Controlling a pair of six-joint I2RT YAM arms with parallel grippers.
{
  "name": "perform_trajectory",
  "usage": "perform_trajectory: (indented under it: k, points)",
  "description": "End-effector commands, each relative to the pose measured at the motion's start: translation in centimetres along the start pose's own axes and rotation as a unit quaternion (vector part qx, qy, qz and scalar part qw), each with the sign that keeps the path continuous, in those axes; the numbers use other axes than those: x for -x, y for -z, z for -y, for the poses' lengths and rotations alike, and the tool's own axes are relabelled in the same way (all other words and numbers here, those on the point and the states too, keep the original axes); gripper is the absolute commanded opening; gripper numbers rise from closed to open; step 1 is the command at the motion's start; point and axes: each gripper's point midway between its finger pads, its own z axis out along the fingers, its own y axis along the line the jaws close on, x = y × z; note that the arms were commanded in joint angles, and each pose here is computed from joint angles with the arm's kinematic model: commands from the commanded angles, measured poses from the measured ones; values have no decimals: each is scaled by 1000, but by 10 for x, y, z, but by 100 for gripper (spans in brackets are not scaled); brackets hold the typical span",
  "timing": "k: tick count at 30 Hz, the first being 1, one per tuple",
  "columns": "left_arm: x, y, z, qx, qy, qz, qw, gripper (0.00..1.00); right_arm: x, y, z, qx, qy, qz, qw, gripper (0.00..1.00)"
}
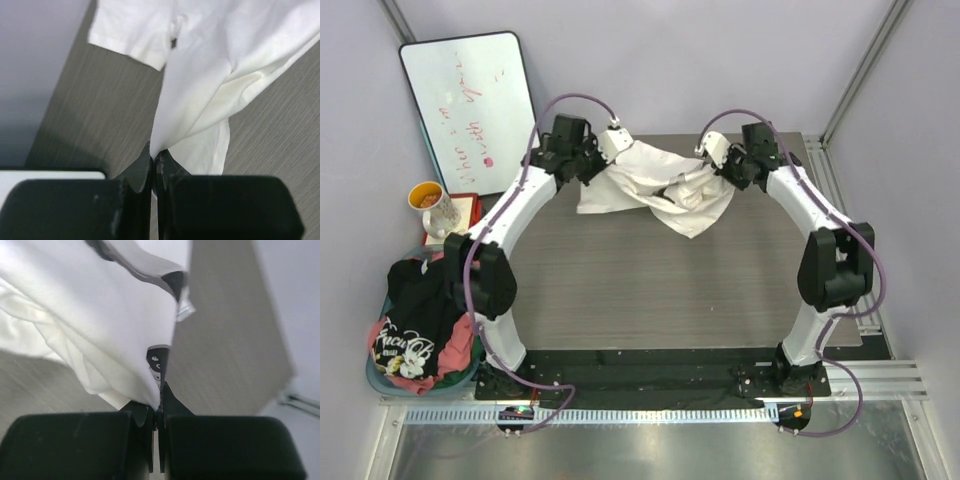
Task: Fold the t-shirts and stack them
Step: Flatten out the tshirt
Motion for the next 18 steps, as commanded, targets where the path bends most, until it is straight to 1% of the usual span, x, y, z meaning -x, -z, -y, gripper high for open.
perform_trajectory:
  k: [1, 2, 3, 4, 5, 6, 7, 10, 12, 14, 16, 17, 18]
  points:
    - [36, 84, -54, 107, -24, 52, 993, 0, 66, 107, 86, -183, 71, 65, 978, 1]
    - [43, 102, -63, 130, -30, 64, 989, 0, 72, 124, 94, -212, 80, 72, 971, 1]
    - [46, 111, -68, 142, -35, 68, 987, 0, 72, 134, 104, -240, 85, 66, 965, 1]
    - [45, 120, -73, 155, -45, 64, 985, 0, 81, 147, 117, -276, 104, 77, 952, 1]
    - [51, 135, -77, 169, -55, 71, 982, 0, 81, 155, 121, -297, 111, 77, 945, 1]
    - [51, 140, -79, 176, -62, 70, 980, 0, 85, 169, 136, -343, 116, 76, 929, 1]
    - [51, 149, -84, 190, -76, 66, 977, 0, 79, 170, 140, -356, 134, 63, 923, 1]
    - [49, 167, -87, 209, -91, 65, 972, 0, 76, 184, 156, -403, 150, 63, 901, 1]
    - [46, 174, -82, 206, -93, 63, 972, 0, 75, 184, 158, -403, 159, 67, 899, 1]
    - [42, 174, -71, 187, -99, 65, 975, 0, 76, 181, 155, -393, 174, 76, 900, 1]
    - [42, 184, -58, 170, -108, 74, 977, 0, 87, 177, 143, -366, 204, 106, 902, 1]
    - [38, 183, -51, 159, -115, 71, 978, 0, 88, 176, 140, -358, 221, 109, 900, 1]
    - [40, 191, -47, 158, -121, 80, 977, 0, 89, 176, 137, -350, 229, 114, 901, 1]
